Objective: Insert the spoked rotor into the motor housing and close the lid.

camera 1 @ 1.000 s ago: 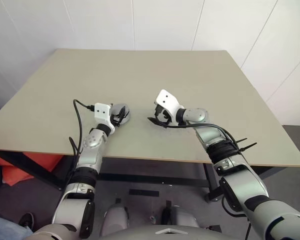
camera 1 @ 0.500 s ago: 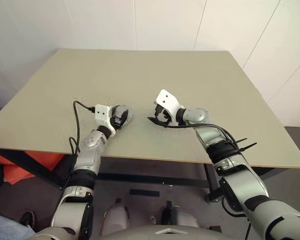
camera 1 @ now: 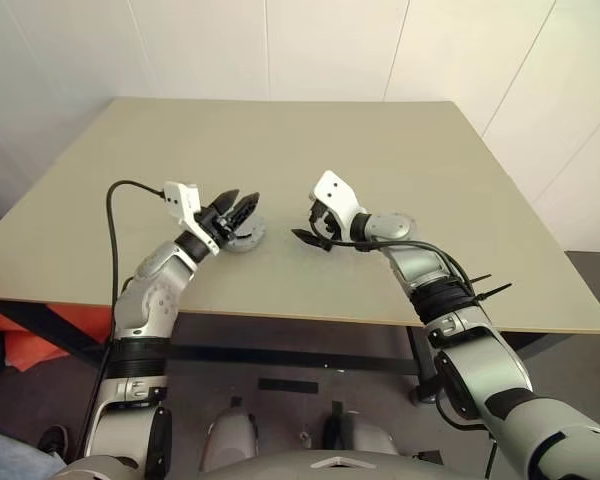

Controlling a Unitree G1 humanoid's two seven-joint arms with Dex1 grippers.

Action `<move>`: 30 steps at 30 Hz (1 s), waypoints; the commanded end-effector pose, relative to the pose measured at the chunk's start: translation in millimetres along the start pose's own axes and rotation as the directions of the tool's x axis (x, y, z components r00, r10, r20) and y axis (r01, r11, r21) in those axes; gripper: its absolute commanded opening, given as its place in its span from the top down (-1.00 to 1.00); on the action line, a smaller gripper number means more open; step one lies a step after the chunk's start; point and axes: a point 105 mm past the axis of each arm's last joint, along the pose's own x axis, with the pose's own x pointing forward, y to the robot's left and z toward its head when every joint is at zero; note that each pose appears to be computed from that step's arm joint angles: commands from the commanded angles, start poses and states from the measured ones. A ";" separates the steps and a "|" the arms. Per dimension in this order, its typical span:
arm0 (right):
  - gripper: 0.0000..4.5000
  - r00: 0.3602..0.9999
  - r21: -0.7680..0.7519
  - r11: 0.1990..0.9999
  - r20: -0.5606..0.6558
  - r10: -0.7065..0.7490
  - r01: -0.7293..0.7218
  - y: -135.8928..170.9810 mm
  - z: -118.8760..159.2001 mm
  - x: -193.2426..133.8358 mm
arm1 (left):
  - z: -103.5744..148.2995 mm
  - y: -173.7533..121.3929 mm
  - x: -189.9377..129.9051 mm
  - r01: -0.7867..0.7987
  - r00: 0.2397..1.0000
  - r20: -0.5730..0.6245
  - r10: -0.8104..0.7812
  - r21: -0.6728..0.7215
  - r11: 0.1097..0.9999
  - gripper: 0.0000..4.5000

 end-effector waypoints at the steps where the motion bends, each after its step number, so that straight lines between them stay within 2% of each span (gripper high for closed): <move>1: -1.00 0.997 0.042 0.999 0.079 0.008 -0.012 -3.2 23.7 4.0 | 14.5 20.4 -6.0 -0.090 0.995 0.035 0.089 0.051 0.995 -0.36; 5: -1.00 0.993 0.069 0.996 0.106 0.042 -0.050 10.6 31.9 19.6 | 5.3 42.9 -18.0 -0.200 0.980 0.011 0.200 0.106 0.974 -0.36; 18: -1.00 0.978 0.088 0.982 0.141 0.155 -0.168 64.6 52.5 68.7 | -8.5 48.1 -29.2 -0.240 0.970 -0.011 0.243 0.112 0.964 -0.36; 24: -1.00 0.983 0.099 0.983 0.117 0.144 -0.155 71.8 47.5 79.7 | -12.8 48.7 -35.6 -0.244 0.968 -0.030 0.249 0.119 0.962 -0.36; 30: -1.00 0.992 0.141 0.984 0.090 0.092 -0.104 67.3 42.0 86.1 | -22.5 34.9 -35.8 -0.184 0.979 -0.069 0.192 0.109 0.977 -0.36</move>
